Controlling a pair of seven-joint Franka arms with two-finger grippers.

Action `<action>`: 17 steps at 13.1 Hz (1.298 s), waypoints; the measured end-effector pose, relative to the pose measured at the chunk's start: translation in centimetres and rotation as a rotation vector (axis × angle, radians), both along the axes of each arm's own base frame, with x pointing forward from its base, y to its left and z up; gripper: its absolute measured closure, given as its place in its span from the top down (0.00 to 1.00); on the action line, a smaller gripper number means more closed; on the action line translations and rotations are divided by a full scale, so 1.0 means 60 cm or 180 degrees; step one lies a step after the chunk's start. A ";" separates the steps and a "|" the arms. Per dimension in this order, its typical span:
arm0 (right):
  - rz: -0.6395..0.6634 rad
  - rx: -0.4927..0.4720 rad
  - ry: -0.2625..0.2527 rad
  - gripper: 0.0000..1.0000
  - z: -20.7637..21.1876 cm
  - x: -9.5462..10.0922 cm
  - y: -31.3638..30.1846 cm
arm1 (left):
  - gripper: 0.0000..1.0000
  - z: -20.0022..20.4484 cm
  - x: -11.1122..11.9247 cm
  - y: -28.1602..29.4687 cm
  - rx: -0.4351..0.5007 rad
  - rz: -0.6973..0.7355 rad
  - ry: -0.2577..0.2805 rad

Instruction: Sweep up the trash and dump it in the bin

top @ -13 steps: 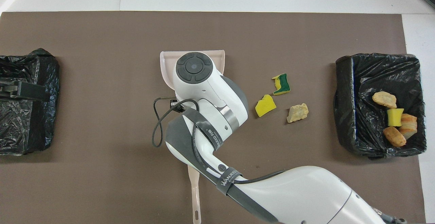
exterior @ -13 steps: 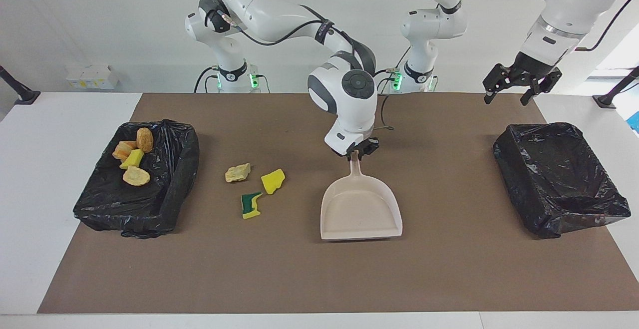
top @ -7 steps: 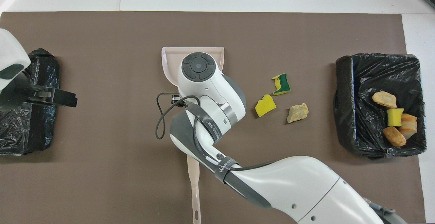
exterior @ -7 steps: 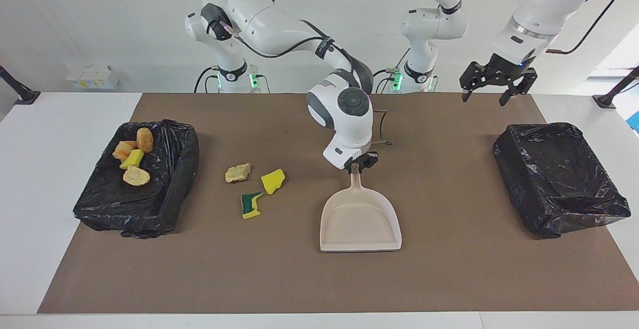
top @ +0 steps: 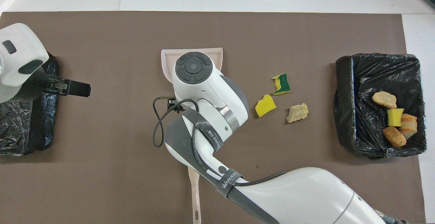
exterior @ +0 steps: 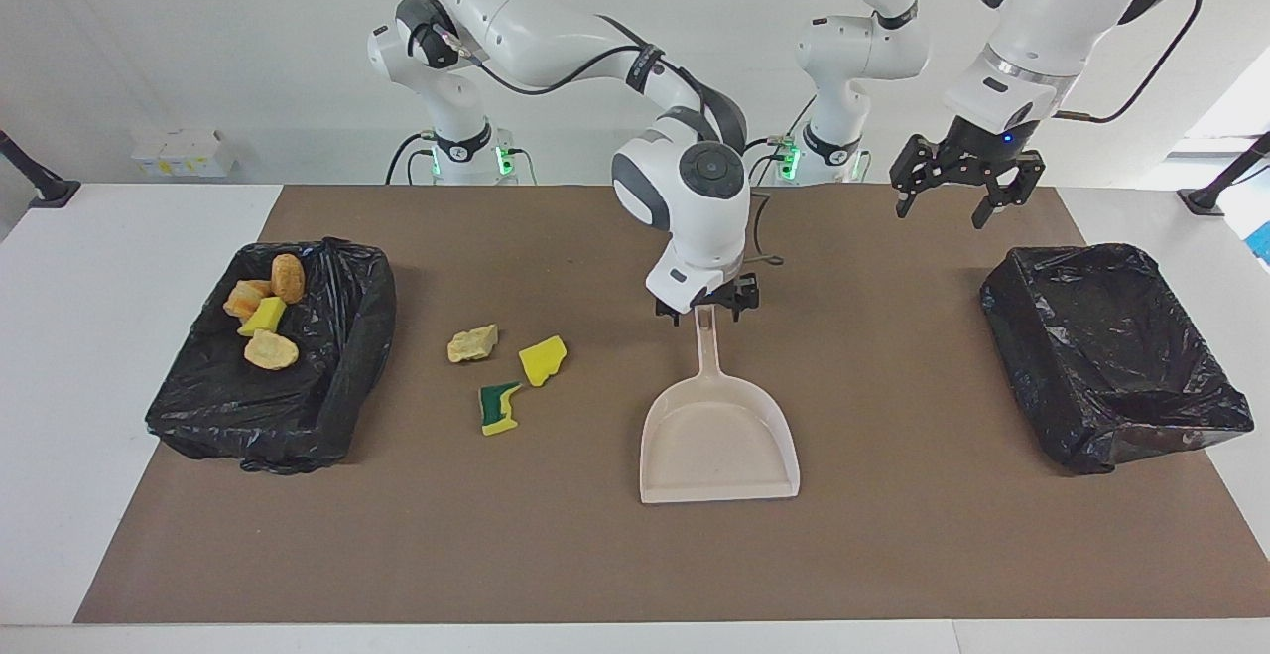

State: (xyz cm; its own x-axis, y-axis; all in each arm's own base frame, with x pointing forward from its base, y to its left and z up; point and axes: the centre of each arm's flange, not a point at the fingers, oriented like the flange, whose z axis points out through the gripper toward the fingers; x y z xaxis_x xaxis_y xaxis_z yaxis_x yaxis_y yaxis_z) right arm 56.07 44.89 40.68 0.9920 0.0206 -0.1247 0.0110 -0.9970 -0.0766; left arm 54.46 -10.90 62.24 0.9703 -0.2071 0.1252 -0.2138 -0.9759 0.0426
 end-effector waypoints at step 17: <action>0.0283 0.0127 0.0232 1.00 -0.099 -0.457 -0.018 | 1.00 -0.344 0.075 -0.349 -0.0011 -0.0180 0.0107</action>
State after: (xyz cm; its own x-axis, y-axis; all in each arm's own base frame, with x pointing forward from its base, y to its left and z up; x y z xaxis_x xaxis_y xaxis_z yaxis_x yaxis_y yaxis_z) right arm 28.65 43.83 34.72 0.9743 0.1144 -0.1938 0.0922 -0.9885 -0.1199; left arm 58.94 -31.84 41.61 0.9607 -0.2612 0.0934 -0.2669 -0.9622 0.0541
